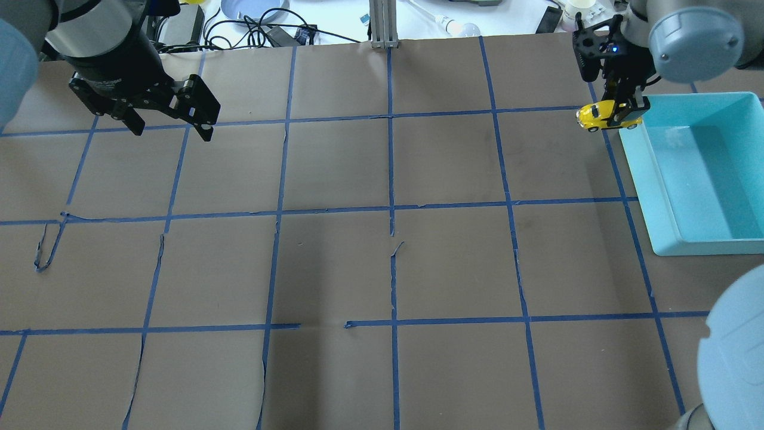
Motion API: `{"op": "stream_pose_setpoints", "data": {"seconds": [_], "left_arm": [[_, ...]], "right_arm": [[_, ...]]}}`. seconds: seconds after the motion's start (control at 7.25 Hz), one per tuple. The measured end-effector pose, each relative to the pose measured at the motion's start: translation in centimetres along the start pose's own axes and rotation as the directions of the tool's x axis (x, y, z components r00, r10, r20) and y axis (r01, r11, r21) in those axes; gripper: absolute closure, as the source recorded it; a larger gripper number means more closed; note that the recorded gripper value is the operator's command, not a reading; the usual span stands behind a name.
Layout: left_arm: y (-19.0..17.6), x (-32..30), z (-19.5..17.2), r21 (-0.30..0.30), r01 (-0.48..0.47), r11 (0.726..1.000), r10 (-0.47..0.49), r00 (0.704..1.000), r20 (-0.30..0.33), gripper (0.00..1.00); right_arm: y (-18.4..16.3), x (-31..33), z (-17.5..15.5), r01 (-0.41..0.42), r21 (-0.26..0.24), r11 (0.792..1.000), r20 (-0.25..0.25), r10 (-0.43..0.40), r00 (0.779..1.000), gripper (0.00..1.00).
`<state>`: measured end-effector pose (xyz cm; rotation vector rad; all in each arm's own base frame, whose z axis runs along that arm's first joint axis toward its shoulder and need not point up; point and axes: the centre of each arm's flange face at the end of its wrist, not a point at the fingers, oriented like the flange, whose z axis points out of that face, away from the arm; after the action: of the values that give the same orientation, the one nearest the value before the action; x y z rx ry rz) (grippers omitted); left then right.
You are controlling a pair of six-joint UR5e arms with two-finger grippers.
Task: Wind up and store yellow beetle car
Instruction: 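Grasp the car with the right gripper and lift it over the bin, then lower the car into the light-blue bin and open the right gripper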
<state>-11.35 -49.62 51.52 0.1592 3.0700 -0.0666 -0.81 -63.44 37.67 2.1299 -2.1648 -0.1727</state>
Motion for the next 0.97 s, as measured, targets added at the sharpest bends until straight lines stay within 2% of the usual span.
{"op": "stream_pose_setpoints", "data": {"seconds": [0.14, 0.41, 0.69, 0.97], "left_arm": [[0.0, 0.0, 0.0, 0.001, 0.000, 1.000, 0.000, 1.000, 0.000, 0.00], [0.0, 0.0, 0.0, 0.000, 0.000, 1.000, 0.000, 1.000, 0.000, 0.00], [0.0, 0.0, -0.1, 0.001, 0.000, 1.000, 0.000, 1.000, 0.000, 0.00], [0.1, 0.0, 0.0, -0.001, 0.000, 1.000, 0.000, 1.000, 0.000, 0.00]], "right_arm": [[3.1, -0.7, -1.9, -0.035, -0.038, 0.999, 0.014, 0.036, 0.999, 1.00], [11.9, -2.5, -1.7, -0.073, -0.053, 0.996, 0.064, 0.076, 0.995, 1.00], [17.6, -3.9, 2.0, -0.076, -0.041, 0.996, 0.106, 0.080, 0.991, 1.00], [19.7, -3.6, 7.7, -0.099, -0.034, 0.995, 0.121, 0.102, 0.987, 1.00]]}}
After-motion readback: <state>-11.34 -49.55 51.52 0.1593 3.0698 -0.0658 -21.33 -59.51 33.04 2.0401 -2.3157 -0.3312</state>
